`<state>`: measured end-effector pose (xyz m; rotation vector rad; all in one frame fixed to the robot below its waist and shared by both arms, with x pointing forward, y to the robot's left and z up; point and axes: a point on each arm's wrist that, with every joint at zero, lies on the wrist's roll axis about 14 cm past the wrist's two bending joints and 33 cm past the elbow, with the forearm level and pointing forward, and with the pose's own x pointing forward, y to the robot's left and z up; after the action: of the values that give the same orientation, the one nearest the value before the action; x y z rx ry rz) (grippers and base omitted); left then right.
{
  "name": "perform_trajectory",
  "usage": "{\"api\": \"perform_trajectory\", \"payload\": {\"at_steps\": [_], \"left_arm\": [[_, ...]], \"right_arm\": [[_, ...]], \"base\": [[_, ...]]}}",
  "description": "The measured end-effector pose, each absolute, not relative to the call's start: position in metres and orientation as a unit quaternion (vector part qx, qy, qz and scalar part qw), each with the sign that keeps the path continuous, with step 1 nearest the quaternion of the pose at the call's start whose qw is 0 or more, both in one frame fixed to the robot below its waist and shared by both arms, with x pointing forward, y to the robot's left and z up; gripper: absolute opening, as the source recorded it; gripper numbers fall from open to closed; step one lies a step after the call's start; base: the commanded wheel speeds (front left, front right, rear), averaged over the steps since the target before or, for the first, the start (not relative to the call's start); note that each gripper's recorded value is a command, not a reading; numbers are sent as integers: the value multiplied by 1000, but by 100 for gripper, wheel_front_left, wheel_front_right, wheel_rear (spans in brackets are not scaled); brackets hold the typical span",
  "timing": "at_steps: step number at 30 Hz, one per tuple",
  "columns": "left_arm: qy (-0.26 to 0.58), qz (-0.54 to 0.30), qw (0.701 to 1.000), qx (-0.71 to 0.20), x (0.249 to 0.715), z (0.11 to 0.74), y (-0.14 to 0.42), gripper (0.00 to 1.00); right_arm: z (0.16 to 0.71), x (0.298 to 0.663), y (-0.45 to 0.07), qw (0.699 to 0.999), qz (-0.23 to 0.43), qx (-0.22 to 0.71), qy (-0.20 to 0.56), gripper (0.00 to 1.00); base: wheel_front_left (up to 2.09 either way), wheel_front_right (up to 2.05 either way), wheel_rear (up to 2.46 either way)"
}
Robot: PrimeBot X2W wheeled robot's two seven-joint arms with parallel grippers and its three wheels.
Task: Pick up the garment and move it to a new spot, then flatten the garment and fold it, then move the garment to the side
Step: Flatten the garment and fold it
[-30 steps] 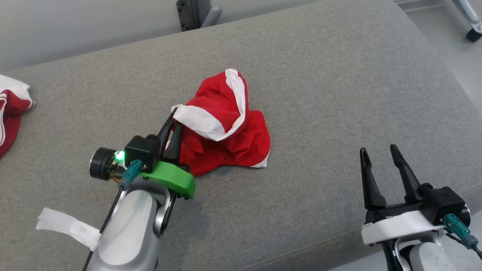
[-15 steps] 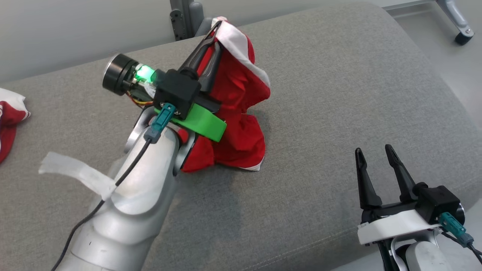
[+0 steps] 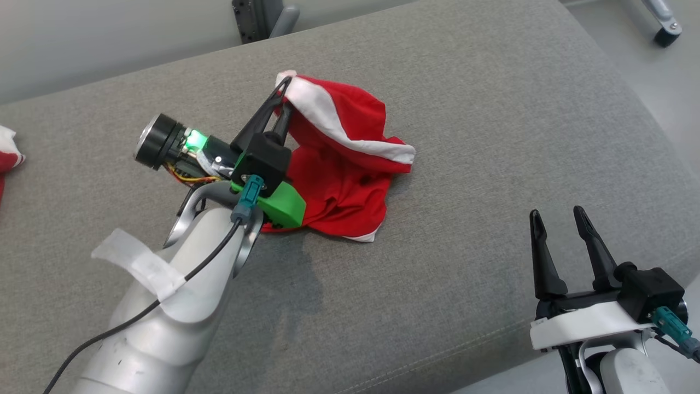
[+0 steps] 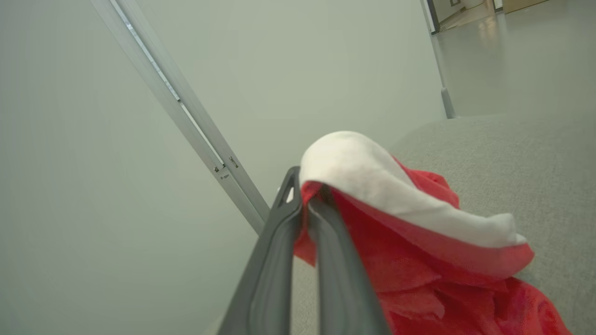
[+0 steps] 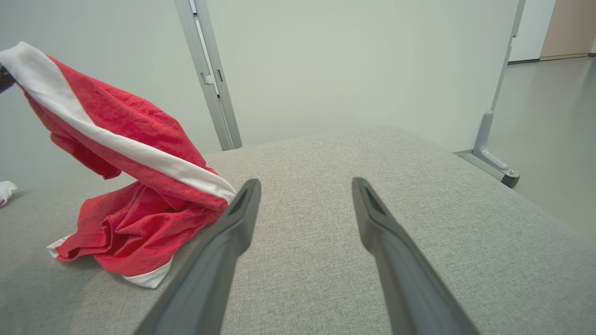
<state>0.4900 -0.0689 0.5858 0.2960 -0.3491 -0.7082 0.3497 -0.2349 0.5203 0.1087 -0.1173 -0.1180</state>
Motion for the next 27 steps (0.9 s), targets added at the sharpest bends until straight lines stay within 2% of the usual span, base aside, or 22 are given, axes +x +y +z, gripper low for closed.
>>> {"api": "perform_trajectory", "payload": {"at_steps": [6,15,23,27], "left_arm": [[-99,-274,938,190,499,534,1,0],[5,-177,961,212,470,469,90,0],[70,-133,966,212,440,431,119,0],[95,-127,966,202,431,416,117,19]], "right_arm": [[516,364,-217,996,-29,60,-53,100],[514,381,-183,996,23,68,-51,100],[514,385,-167,995,47,70,-50,100],[513,383,-166,995,49,69,-49,100]], "base": [[0,0,0],[0,0,0],[0,0,0],[0,0,0]]}}
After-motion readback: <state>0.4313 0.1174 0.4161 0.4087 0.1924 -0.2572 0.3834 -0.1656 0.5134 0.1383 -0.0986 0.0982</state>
